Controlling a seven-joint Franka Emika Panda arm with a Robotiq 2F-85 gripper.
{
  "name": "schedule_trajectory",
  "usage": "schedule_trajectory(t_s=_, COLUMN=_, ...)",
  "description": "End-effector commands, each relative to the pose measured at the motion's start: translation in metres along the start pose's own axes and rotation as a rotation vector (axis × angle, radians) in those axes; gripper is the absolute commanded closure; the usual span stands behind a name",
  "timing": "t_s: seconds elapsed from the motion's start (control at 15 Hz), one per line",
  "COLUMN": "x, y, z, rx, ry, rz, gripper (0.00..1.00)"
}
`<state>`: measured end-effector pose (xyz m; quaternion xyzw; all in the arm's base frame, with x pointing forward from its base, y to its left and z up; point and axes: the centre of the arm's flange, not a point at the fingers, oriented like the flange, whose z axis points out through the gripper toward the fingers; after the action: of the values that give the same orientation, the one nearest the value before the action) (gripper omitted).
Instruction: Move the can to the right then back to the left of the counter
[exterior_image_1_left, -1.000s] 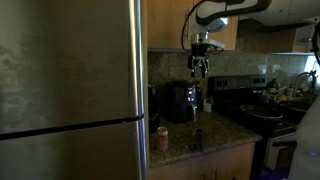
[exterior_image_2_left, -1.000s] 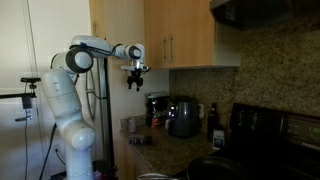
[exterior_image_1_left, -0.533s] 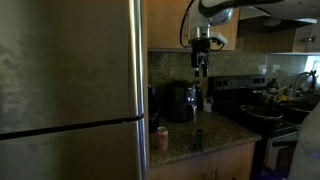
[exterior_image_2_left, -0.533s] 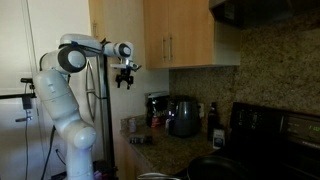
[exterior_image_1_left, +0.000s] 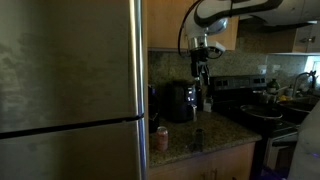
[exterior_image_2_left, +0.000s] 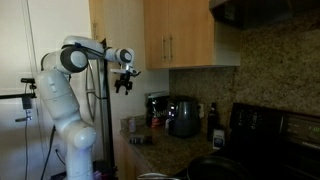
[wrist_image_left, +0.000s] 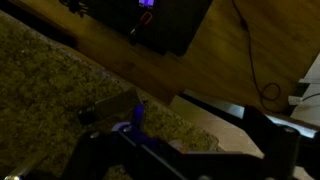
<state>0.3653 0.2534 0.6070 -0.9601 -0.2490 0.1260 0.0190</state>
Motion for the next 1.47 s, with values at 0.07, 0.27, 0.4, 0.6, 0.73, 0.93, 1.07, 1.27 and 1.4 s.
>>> schedule_trajectory(t_s=0.07, x=0.028, y=-0.015, z=0.094, rx=0.040, ry=-0.077, rz=0.000, gripper=0.00)
schedule_trajectory(t_s=0.27, x=0.023, y=-0.024, z=0.110, rx=0.043, ry=0.034, rz=0.041, gripper=0.00)
schedule_trajectory(t_s=0.4, x=0.021, y=-0.030, z=0.131, rx=0.036, ry=0.066, rz=0.072, gripper=0.00)
schedule_trajectory(t_s=0.6, x=0.017, y=-0.032, z=0.157, rx=-0.002, ry=0.105, rz=0.122, gripper=0.00)
schedule_trajectory(t_s=0.73, x=0.027, y=-0.034, z=0.144, rx=0.007, ry=0.067, rz=0.102, gripper=0.00)
schedule_trajectory(t_s=0.93, x=0.026, y=-0.034, z=0.147, rx=0.004, ry=0.063, rz=0.103, gripper=0.00)
schedule_trajectory(t_s=1.07, x=0.030, y=-0.033, z=0.155, rx=-0.019, ry=0.033, rz=0.104, gripper=0.00)
schedule_trajectory(t_s=1.27, x=0.045, y=-0.029, z=0.197, rx=0.007, ry=0.105, rz=0.139, gripper=0.00)
schedule_trajectory(t_s=1.4, x=0.061, y=-0.024, z=0.204, rx=0.017, ry=0.179, rz=0.153, gripper=0.00)
